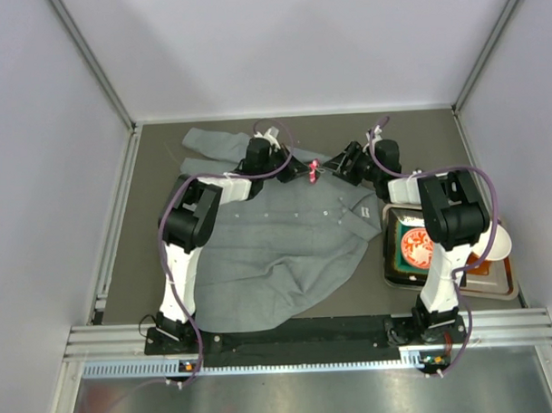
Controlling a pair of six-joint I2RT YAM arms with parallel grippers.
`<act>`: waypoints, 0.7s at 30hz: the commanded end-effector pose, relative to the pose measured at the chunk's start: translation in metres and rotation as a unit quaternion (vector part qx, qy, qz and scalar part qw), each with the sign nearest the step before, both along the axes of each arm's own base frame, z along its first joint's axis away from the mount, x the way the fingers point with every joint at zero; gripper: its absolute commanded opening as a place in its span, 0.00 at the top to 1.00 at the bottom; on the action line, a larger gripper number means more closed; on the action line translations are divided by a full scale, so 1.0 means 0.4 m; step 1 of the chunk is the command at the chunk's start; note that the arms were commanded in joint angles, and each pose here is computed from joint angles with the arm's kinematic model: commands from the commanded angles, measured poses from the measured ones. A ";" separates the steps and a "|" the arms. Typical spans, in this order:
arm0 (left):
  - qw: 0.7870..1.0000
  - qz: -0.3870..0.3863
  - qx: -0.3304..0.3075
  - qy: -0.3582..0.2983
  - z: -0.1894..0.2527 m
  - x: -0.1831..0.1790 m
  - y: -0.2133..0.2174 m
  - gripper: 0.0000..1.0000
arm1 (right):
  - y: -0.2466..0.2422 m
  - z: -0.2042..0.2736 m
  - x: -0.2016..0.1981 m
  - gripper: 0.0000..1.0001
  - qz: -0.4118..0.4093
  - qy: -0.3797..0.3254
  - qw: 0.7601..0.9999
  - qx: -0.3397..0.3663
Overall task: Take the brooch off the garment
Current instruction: Open the brooch with the flattened clothing.
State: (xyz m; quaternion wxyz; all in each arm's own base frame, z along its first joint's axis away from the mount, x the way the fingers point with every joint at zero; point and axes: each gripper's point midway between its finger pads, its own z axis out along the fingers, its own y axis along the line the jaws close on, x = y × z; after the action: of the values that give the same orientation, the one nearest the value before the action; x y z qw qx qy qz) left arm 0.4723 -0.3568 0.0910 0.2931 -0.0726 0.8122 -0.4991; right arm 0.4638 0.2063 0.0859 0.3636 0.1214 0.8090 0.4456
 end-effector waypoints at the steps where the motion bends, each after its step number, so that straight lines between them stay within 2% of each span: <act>1: 1.000 -0.003 -0.026 -0.013 0.010 0.008 0.007 1.00 | 0.033 0.049 0.027 0.38 0.012 -0.036 0.999 0.006; 4: 1.000 0.004 -0.028 -0.007 -0.012 0.013 0.022 1.00 | 0.047 0.039 0.030 0.39 0.014 -0.033 0.999 -0.002; 8: 1.000 0.004 -0.030 0.004 -0.038 0.014 0.030 1.00 | 0.059 0.023 0.035 0.48 0.000 -0.017 1.000 -0.022; 12: 0.999 -0.001 -0.037 0.009 -0.046 0.002 0.027 1.00 | 0.066 0.004 0.038 0.54 -0.029 0.008 0.999 -0.045; 16: 0.999 -0.004 -0.045 0.012 -0.049 -0.011 0.024 1.00 | 0.046 -0.026 0.033 0.55 -0.077 0.033 0.992 -0.095; 21: 0.999 -0.010 -0.048 0.022 -0.071 -0.036 -0.002 1.00 | 0.031 -0.039 0.028 0.51 -0.092 0.046 0.989 -0.108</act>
State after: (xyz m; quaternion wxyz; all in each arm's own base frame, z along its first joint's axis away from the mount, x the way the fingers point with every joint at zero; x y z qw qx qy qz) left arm 0.4651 -0.3484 0.0679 0.2685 -0.0975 0.8015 -0.5254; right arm 0.4648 0.2269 0.0554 0.3506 0.1612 0.8558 0.3445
